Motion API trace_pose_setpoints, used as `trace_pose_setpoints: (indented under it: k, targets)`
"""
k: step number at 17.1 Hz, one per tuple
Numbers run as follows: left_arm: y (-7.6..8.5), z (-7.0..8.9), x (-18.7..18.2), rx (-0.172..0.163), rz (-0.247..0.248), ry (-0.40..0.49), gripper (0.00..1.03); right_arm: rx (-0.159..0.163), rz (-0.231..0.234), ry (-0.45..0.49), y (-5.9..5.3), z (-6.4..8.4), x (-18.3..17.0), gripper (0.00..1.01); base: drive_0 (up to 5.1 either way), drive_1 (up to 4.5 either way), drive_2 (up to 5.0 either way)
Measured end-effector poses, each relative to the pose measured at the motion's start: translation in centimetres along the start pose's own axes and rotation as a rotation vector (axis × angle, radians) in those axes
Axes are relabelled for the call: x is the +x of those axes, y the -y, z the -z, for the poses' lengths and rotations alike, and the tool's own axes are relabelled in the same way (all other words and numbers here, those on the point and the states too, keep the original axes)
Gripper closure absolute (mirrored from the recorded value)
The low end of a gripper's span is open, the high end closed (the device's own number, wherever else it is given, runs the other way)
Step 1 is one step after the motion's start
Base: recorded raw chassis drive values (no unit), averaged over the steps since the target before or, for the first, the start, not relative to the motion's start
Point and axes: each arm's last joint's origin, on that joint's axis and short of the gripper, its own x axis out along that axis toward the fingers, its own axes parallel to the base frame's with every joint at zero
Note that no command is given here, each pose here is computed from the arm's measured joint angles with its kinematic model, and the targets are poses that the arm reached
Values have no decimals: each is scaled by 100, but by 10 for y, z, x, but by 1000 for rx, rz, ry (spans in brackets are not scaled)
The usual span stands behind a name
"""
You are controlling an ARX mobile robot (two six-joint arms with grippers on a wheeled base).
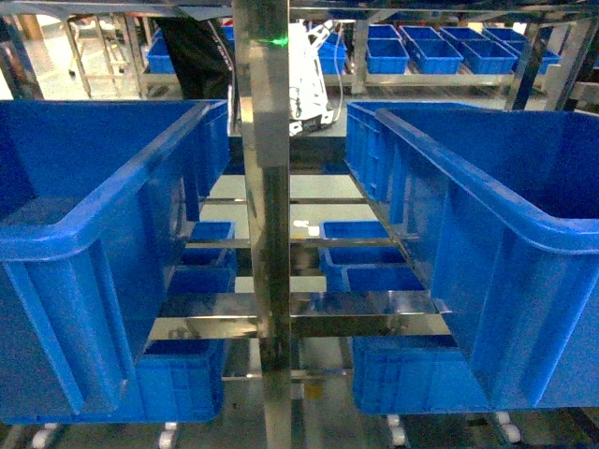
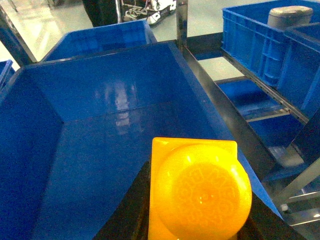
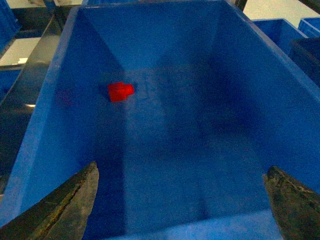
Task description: Sort and place red and yellow blocks in left bins
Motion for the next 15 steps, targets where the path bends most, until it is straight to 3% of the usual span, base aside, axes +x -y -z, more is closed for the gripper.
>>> trace_pose_setpoints:
  k: [3,11,13,15]
  targets:
    - [0,0,0,0,2,0,76,20,-6,21,3,0,-26,3,0,0,0]
    - [-1,0,4,0,0,-8,76,18,-2,9,3,2,-23,3,0,0,0]
    - [-10,2,25,1,4,-76,76,19,-2,9,3,2,-24,3,0,0,0]
    - [-21,18,57,-7,11,-196,76,18,-2,9,3,2,-23,3,0,0,0]
